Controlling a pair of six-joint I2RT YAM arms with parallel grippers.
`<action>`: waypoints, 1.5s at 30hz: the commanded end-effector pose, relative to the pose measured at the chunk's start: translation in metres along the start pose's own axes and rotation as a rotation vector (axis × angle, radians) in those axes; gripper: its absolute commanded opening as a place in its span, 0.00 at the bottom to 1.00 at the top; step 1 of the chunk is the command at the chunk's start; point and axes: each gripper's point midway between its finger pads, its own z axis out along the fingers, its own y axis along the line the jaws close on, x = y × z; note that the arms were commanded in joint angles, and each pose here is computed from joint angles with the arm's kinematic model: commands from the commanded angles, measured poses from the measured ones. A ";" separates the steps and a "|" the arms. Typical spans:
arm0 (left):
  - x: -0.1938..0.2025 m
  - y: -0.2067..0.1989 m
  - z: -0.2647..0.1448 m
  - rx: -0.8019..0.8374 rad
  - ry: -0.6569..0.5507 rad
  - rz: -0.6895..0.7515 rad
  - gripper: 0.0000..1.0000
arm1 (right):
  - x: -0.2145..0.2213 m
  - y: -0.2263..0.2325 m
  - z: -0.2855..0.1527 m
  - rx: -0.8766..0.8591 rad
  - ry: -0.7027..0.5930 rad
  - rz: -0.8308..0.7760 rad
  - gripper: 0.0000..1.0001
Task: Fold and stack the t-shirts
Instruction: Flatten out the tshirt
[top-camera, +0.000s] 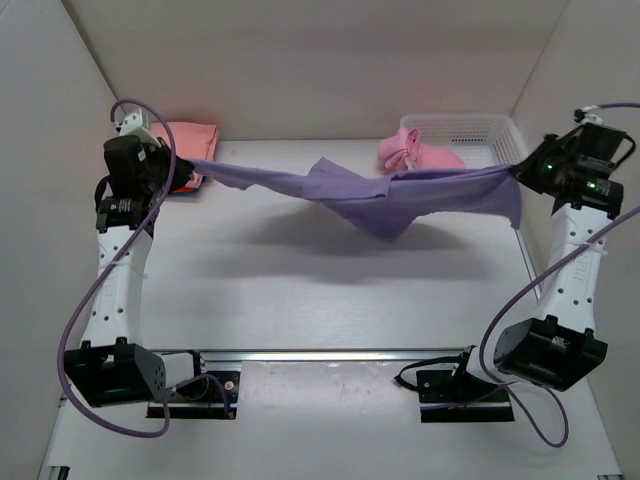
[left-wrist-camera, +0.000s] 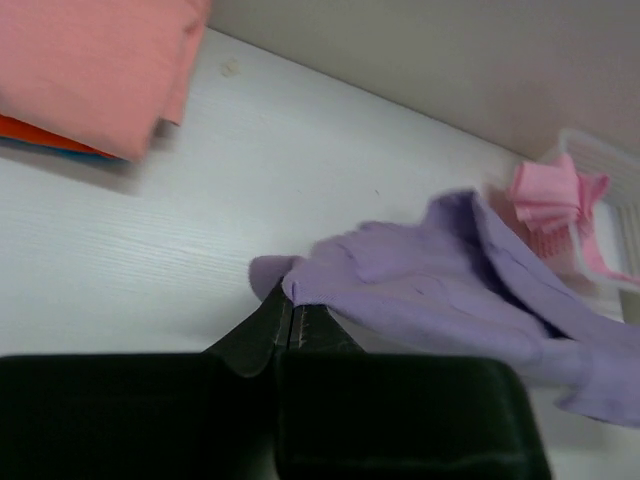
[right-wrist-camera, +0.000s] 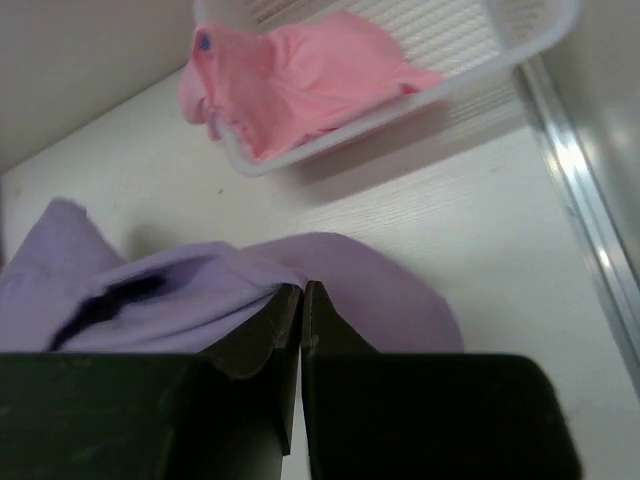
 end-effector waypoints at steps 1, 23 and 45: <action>0.010 -0.023 -0.004 0.153 0.002 -0.044 0.00 | -0.005 0.051 0.017 -0.094 -0.013 -0.129 0.00; -0.016 0.012 0.006 0.012 -0.014 -0.004 0.00 | -0.012 0.042 0.017 -0.140 -0.025 -0.026 0.00; -0.120 -0.036 0.029 0.239 -0.167 -0.043 0.00 | -0.095 0.133 0.002 -0.269 -0.206 -0.192 0.01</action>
